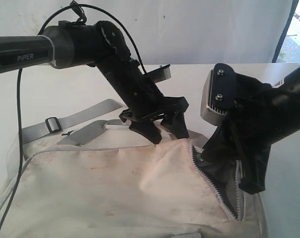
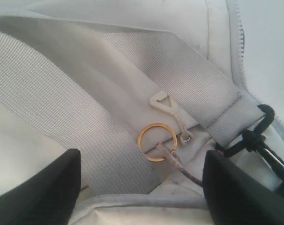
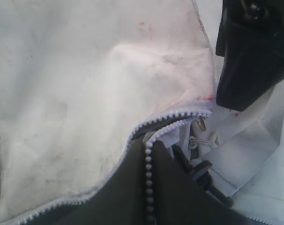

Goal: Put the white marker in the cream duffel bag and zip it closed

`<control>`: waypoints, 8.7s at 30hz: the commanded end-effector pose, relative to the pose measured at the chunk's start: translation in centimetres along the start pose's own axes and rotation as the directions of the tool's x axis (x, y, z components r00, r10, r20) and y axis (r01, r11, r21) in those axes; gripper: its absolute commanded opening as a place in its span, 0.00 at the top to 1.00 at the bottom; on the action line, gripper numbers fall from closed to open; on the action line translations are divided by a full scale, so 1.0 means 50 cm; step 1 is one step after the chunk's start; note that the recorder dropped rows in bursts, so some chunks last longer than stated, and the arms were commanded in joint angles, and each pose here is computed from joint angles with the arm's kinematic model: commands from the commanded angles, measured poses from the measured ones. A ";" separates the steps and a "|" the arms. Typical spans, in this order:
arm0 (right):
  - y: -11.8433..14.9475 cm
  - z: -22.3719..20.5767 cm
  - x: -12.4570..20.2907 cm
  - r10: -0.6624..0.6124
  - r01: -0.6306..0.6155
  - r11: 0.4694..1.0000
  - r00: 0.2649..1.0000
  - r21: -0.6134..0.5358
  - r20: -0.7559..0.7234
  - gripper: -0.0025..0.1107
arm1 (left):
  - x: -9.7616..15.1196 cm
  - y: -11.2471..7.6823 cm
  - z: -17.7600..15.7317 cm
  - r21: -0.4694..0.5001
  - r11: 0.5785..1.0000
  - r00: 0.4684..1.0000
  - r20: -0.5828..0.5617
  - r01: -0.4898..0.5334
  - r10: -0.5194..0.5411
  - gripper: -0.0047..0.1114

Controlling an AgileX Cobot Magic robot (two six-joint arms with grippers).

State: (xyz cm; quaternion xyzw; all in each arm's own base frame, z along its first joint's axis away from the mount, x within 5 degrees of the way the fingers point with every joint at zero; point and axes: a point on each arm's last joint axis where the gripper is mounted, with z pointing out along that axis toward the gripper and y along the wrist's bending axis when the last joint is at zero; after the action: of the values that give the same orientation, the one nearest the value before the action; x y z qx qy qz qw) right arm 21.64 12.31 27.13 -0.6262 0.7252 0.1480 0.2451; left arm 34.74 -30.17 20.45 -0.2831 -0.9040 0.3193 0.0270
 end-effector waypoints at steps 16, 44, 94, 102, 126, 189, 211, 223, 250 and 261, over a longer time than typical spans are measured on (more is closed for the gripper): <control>0.014 -0.001 0.001 0.312 -0.313 0.947 0.950 -0.067 -0.025 0.98 | 0.002 0.042 -0.037 -0.099 0.994 0.999 0.014 0.037 -0.036 0.27; -0.082 0.024 0.067 0.946 -0.930 0.241 0.289 0.278 0.148 0.35 | -0.039 0.153 -0.035 0.050 0.941 0.922 0.188 0.335 -0.338 0.27; -0.144 0.145 0.021 0.871 -0.860 0.485 0.460 -0.157 0.171 0.35 | -0.096 0.157 -0.198 0.090 0.965 0.912 0.316 0.248 -0.263 0.96; -0.196 0.204 0.022 0.848 -0.834 0.528 0.504 -0.161 0.164 0.35 | -0.094 0.171 -0.207 0.075 0.964 0.908 0.324 0.256 -0.267 0.96; -0.237 0.317 0.061 0.913 -0.892 0.406 0.388 -0.198 0.125 0.61 | -0.093 0.173 -0.207 0.062 0.968 0.913 0.325 0.241 -0.248 0.96; -0.406 0.083 -0.086 0.807 -0.795 0.535 0.380 -0.286 0.453 0.98 | 0.063 0.111 -0.167 0.104 0.995 0.985 0.173 -0.005 -0.013 0.96; -0.383 0.084 -0.093 0.843 -0.762 0.523 0.396 -0.383 0.363 0.98 | 0.122 0.036 -0.119 0.001 0.962 0.962 0.022 -0.273 0.272 0.96; -0.393 0.085 -0.090 0.835 -0.779 0.521 0.379 -0.349 0.399 0.98 | 0.113 0.022 -0.222 -0.176 0.942 0.949 0.085 -0.284 0.302 0.41; -0.390 0.092 -0.084 0.823 -0.778 0.545 0.426 -0.312 0.375 0.98 | 0.038 -0.108 -0.145 -0.143 0.981 0.857 0.480 -0.134 0.187 0.43; -0.391 0.092 -0.083 0.822 -0.781 0.544 0.423 -0.306 0.382 0.98 | 0.038 -0.133 -0.121 -0.261 0.948 0.833 0.471 -0.184 0.291 0.43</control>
State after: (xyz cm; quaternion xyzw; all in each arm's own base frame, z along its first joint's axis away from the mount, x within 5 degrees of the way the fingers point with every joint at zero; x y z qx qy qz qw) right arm 41.88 15.15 26.72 -0.1557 0.8447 0.4282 0.2809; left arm 31.16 -30.00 28.71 -0.3020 -0.8664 0.2939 -0.2680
